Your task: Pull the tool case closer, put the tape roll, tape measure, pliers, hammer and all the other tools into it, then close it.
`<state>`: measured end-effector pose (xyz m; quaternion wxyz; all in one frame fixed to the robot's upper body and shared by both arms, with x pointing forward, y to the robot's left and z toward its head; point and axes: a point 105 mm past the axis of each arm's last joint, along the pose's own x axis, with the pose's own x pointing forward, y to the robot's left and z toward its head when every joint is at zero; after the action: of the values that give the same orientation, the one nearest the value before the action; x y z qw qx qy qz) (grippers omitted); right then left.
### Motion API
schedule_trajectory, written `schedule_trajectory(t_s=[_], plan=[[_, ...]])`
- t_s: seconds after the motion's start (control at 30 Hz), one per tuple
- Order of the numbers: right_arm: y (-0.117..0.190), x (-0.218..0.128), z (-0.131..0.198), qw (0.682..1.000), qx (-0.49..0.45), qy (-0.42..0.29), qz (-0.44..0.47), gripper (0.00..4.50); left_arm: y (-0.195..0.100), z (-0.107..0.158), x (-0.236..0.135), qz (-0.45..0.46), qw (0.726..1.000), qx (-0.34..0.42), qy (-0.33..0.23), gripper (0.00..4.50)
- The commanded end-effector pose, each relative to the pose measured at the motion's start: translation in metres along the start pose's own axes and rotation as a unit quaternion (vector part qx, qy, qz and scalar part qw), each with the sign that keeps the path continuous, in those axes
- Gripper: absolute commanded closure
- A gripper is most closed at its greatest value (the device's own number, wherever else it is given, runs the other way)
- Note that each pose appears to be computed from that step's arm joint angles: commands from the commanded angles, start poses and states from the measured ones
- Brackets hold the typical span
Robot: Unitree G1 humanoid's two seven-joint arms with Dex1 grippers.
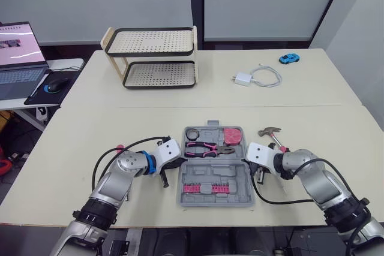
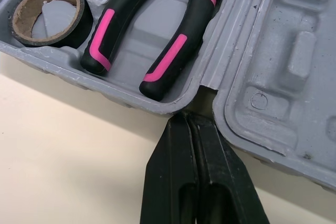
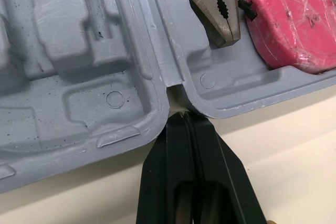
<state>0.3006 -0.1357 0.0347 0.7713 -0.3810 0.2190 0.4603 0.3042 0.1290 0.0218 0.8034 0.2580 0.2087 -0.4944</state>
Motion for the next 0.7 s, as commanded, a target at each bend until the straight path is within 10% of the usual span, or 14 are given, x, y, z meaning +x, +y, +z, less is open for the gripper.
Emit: schedule_trajectory(t_s=[0.03, 0.7], plan=[[0.011, 0.002, 0.022, 0.999, -0.017, -0.039, 0.017, 4.5, -0.026, 0.01, 0.015, -0.055, 0.998, 0.014, -0.016, 4.47], [0.008, -0.002, 0.012, 1.0, -0.014, -0.025, 0.006, 4.5, -0.038, 0.016, 0.022, -0.071, 0.997, 0.013, -0.025, 4.47]])
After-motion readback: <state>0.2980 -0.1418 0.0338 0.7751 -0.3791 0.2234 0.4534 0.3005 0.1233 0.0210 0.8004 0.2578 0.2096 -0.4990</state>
